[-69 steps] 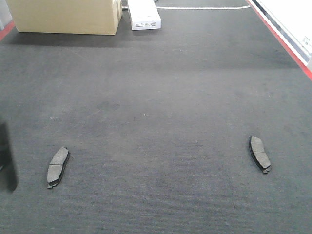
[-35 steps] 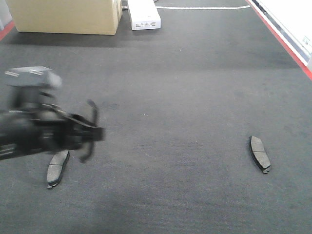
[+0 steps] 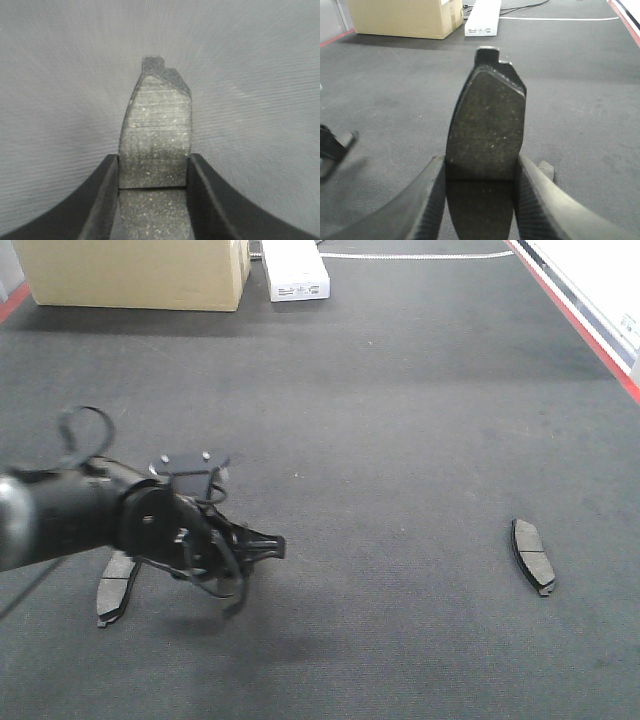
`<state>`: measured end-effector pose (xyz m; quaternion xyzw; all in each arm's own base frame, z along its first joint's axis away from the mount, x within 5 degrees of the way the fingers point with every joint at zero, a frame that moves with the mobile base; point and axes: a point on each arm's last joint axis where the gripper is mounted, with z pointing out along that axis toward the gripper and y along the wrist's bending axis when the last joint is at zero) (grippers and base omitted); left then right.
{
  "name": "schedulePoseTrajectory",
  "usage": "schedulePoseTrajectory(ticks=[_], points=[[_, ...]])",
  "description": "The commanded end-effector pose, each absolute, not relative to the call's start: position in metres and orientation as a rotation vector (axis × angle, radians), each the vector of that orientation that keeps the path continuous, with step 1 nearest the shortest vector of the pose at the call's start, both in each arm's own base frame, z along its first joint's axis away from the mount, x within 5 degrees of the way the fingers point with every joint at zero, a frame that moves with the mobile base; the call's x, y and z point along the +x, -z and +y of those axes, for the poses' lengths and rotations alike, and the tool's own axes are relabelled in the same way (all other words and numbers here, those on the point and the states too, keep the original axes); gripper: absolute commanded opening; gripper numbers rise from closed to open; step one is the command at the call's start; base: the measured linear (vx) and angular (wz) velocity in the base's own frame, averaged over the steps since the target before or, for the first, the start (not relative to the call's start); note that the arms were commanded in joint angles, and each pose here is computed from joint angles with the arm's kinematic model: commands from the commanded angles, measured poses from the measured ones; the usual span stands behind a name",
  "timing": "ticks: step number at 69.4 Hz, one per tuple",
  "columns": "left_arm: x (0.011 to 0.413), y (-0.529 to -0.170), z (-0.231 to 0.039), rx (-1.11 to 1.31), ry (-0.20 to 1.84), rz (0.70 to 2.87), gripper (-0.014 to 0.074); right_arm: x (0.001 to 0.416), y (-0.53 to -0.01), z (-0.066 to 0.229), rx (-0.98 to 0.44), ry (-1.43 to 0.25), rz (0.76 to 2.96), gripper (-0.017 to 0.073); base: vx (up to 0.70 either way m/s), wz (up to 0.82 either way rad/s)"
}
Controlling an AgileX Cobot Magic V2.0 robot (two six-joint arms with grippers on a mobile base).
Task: Move and align brake pads A on conveyor
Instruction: 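Lower the left gripper and set its brake pad beside the nearest pad, then open the left gripper and raise it away from the pad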
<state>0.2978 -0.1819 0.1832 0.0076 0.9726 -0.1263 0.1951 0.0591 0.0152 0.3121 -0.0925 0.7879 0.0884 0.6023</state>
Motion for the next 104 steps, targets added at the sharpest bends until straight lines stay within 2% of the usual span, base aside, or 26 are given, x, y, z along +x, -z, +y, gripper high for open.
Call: schedulePoseTrajectory(ticks=[1,13,20,29,40,52,60,73,85,104], points=[[0.308,-0.198,-0.195,-0.034,0.455,2.659,0.0190,0.061,-0.330,0.016,-0.210,-0.206,1.707,-0.0002,0.00,0.00],[0.315,-0.181,-0.201,-0.054,0.424,2.756,0.0358,0.061,-0.330,0.016,-0.210,-0.206,1.707,-0.0002,0.00,0.00],[0.312,-0.183,-0.208,0.058,0.404,2.762,0.0458,0.061,-0.330,0.016,-0.210,-0.206,1.707,-0.0002,0.00,0.00],[0.314,-0.193,-0.210,0.088,0.398,2.774,0.0508,0.061,-0.330,0.016,-0.210,-0.206,1.707,-0.0002,0.00,0.00],[0.314,-0.216,-0.207,0.132,0.375,2.732,0.0503,0.061,-0.330,0.016,-0.210,-0.206,1.706,-0.0002,0.00,0.00],[0.303,-0.265,-0.196,0.173,0.393,2.577,0.0478,0.061,-0.330,0.016,-0.210,-0.206,1.706,-0.0002,0.00,0.00],[0.287,-0.303,-0.180,0.160,0.383,2.467,0.0451,0.061,-0.330,0.016,-0.210,-0.206,1.707,-0.0002,0.00,0.00],[0.248,-0.344,-0.151,0.160,0.401,2.310,0.0417,0.061,-0.330,0.016,-0.210,-0.206,1.707,-0.0002,0.00,0.00],[0.197,-0.363,-0.121,0.171,0.466,2.186,0.0404,0.061,-0.330,0.016,-0.210,-0.206,1.707,-0.0002,0.00,0.00],[0.127,-0.352,-0.084,0.345,0.478,2.051,0.0404,0.061,-0.330,0.016,-0.210,-0.206,1.707,-0.0002,0.00,0.00]])
